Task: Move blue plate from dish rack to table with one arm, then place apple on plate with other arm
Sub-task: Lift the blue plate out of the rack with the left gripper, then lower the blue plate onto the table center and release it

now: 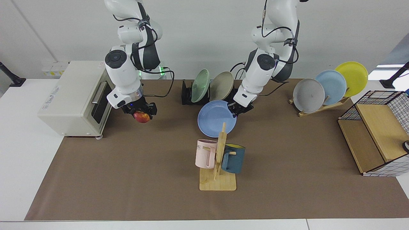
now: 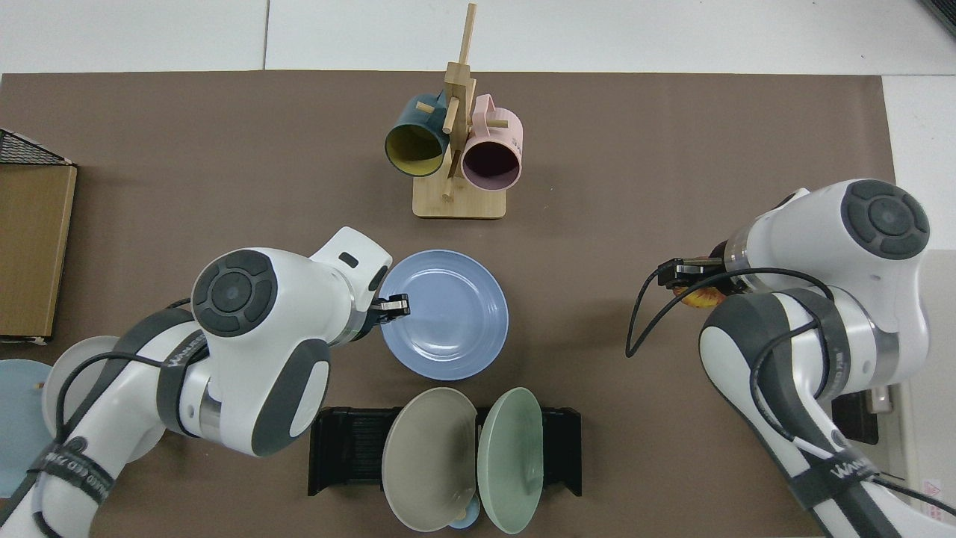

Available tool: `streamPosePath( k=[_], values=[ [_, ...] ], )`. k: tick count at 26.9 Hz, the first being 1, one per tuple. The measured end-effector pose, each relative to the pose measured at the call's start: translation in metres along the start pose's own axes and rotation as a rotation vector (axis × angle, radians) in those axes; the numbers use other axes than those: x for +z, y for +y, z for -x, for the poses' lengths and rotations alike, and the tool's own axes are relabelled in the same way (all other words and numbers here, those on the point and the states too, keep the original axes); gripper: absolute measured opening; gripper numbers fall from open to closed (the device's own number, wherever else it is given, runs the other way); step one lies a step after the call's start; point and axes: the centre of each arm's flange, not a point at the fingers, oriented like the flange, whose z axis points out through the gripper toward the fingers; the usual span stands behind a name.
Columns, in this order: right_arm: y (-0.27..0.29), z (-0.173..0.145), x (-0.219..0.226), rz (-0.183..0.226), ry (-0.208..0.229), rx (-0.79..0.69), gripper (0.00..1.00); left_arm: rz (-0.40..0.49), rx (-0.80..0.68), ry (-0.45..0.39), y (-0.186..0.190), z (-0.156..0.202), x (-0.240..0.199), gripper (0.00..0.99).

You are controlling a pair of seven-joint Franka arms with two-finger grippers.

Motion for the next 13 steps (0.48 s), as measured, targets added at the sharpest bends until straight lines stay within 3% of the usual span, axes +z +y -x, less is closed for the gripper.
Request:
streamPosePath(
  k=[6,13],
  values=[
    [0.0,0.0,0.0,0.0,0.0,0.0,0.77,0.019,0.013,-0.009,0.007,0.004,0.029,0.057],
    [0.0,0.0,0.0,0.0,0.0,0.0,0.77,0.032,0.009,0.008,0.007,0.001,0.032,0.057]
  ],
)
